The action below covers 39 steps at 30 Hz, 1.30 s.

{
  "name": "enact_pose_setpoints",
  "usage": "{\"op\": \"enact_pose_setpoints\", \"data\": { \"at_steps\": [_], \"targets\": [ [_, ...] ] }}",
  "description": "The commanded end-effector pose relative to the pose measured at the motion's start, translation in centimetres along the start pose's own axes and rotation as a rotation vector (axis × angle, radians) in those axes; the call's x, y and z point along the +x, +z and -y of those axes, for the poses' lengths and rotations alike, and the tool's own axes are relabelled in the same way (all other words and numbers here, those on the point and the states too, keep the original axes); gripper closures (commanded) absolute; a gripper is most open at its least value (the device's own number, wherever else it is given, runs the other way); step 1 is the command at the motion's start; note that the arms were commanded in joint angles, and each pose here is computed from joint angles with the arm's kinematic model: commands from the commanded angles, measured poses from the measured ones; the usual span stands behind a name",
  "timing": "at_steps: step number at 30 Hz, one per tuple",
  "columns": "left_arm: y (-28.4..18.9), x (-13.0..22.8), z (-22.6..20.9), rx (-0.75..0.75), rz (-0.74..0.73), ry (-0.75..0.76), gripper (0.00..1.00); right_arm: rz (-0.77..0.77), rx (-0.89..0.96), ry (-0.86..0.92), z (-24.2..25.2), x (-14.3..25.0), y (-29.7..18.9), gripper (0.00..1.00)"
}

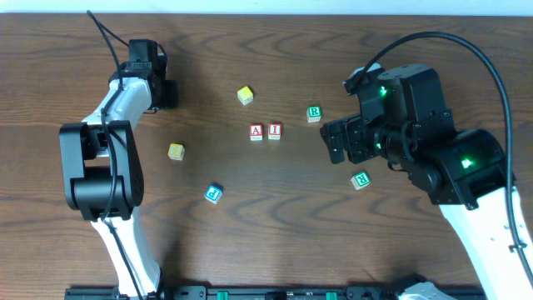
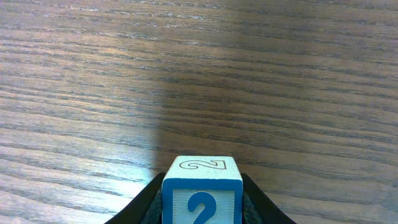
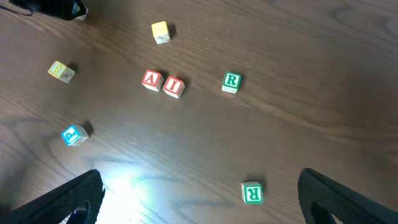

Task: Spell out Ai2
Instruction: 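Carry the blue 2 block with left gripper toward the AI blocks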

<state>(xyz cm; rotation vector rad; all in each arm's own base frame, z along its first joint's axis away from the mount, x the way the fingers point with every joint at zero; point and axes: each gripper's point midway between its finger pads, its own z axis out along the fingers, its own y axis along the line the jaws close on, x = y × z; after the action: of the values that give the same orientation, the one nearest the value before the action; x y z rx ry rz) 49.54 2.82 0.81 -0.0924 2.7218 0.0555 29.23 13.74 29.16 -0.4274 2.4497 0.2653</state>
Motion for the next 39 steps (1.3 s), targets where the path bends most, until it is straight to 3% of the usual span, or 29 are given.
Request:
{"op": "enact_pose_setpoints", "data": {
  "at_steps": [1, 5, 9, 15, 19, 23, 28, 34, 39],
  "targets": [
    [0.3, -0.4, -0.3, -0.013, 0.001, -0.01, 0.7, 0.012, 0.009, -0.003, 0.0, -0.2, -0.2, 0.01],
    [0.1, -0.4, -0.2, -0.008, 0.0, -0.062, 0.77, 0.015, 0.009, -0.003, 0.0, -0.3, -0.3, 0.01],
    [-1.8, -1.7, 0.6, 0.005, 0.003, -0.071, 0.94, 0.049, 0.044, 0.011, 1.0, -1.1, -1.2, 0.01],
    [-7.7, -5.9, 4.4, 0.048, 0.071, -0.019, 0.94, 0.167, 0.155, 0.052, 3.6, -3.2, -6.4, 0.01],
    [-11.5, -6.9, 10.9, 0.185, 0.126, 0.0, 0.94, 0.251, 0.223, 0.082, 5.0, -3.8, -11.2, 0.01],
    [-13.1, -4.5, 19.0, 0.313, 0.085, 0.045, 0.94, 0.327, 0.277, 0.097, 5.6, -3.2, -16.1, 0.01],
    [-14.6, -0.1, 27.0, 0.298, 0.061, 0.103, 0.94, 0.378, 0.28, 0.1, 5.3, -1.0, -20.0, 0.01],
    [-14.4, 5.8, 33.8, 0.262, 0.035, 0.189, 0.94, 0.385, 0.275, 0.119, 5.2, 1.0, -21.4, 0.01],
    [-11.9, 9.0, 35.9, 0.228, -0.024, 0.157, 0.94, 0.394, 0.259, 0.12, 4.9, 1.6, -22.0, 0.01]
  ]
}}
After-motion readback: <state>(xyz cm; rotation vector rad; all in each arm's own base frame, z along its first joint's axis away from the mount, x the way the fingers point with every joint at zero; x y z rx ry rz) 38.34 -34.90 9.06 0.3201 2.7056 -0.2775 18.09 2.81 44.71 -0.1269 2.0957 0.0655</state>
